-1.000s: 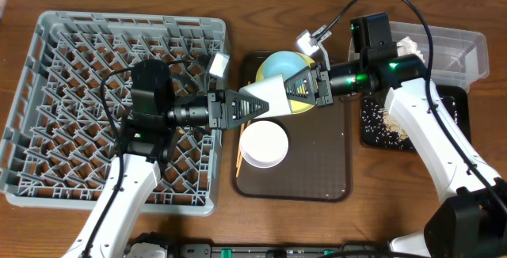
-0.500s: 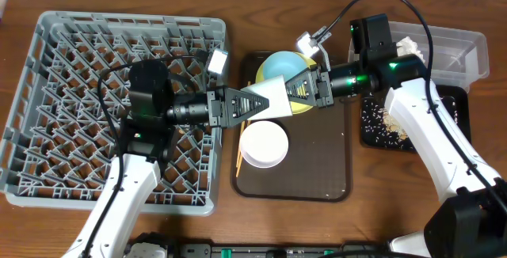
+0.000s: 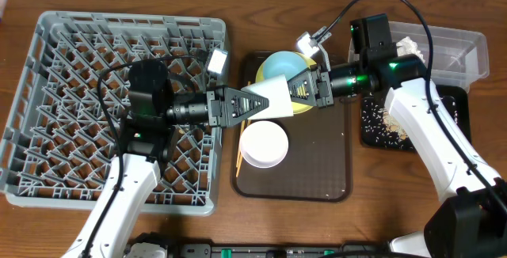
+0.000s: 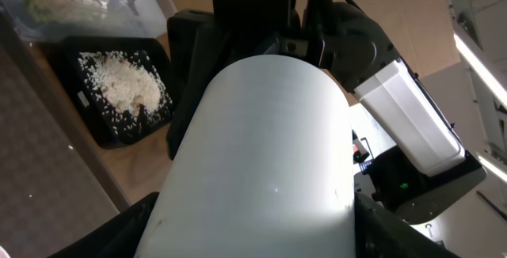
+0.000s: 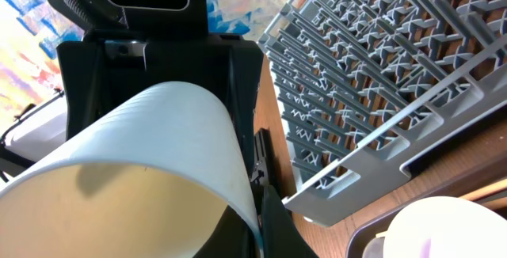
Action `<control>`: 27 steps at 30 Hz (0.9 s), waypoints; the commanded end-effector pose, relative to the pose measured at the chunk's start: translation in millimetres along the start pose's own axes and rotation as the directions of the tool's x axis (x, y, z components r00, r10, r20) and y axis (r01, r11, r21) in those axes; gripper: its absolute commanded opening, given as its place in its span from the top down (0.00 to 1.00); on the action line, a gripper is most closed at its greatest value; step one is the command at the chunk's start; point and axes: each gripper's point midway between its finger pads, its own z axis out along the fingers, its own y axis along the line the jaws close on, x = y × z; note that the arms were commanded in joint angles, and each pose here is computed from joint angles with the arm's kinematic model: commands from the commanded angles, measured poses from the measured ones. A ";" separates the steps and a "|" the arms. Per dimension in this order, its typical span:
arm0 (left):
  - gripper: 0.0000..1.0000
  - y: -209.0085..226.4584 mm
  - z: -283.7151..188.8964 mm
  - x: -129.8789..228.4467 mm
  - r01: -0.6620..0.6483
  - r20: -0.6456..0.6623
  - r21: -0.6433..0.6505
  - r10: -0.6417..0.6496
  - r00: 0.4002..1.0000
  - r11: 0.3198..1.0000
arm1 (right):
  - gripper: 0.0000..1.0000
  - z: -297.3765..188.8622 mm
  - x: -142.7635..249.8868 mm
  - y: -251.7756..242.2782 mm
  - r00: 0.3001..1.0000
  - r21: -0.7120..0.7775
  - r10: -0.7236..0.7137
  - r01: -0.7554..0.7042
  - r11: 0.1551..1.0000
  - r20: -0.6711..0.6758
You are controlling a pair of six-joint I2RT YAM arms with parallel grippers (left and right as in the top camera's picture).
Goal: Sort waste into correct bins and load items into the dishwasher
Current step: 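Hold the cup out left and grasp it with the left gripper, then carry the cup into the rack with the left gripper and release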
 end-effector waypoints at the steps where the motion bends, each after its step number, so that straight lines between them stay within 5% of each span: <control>1: 0.51 -3.4 0.2 -3.9 -0.041 0.013 -0.003 0.041 0.999 0.999 | 0.82 3.8 1.4 -5.2 1.000 0.023 -0.013 0.013 1.000 -0.011; 4: 0.61 -3.1 0.2 -4.0 -0.096 0.013 -0.004 0.096 0.995 0.995 | 0.70 3.8 2.5 -5.2 1.000 0.023 -0.004 0.004 1.000 -0.013; 17: 0.86 37.8 -6.8 -15.2 -0.153 0.091 -0.203 0.175 0.980 0.967 | 0.57 -11.0 3.6 -13.7 0.998 0.053 0.063 -0.064 0.997 0.011; 21: 0.88 45.6 -19.3 -22.4 -0.150 0.119 -0.238 0.182 0.976 0.959 | 0.54 -30.8 7.7 -44.4 0.991 0.211 0.129 -0.135 0.968 0.041; 27: 0.94 59.7 -50.6 -38.9 -0.164 0.178 -0.314 0.228 0.957 0.935 | 0.52 -70.2 38.4 -98.1 0.963 0.526 0.264 -0.252 0.812 0.054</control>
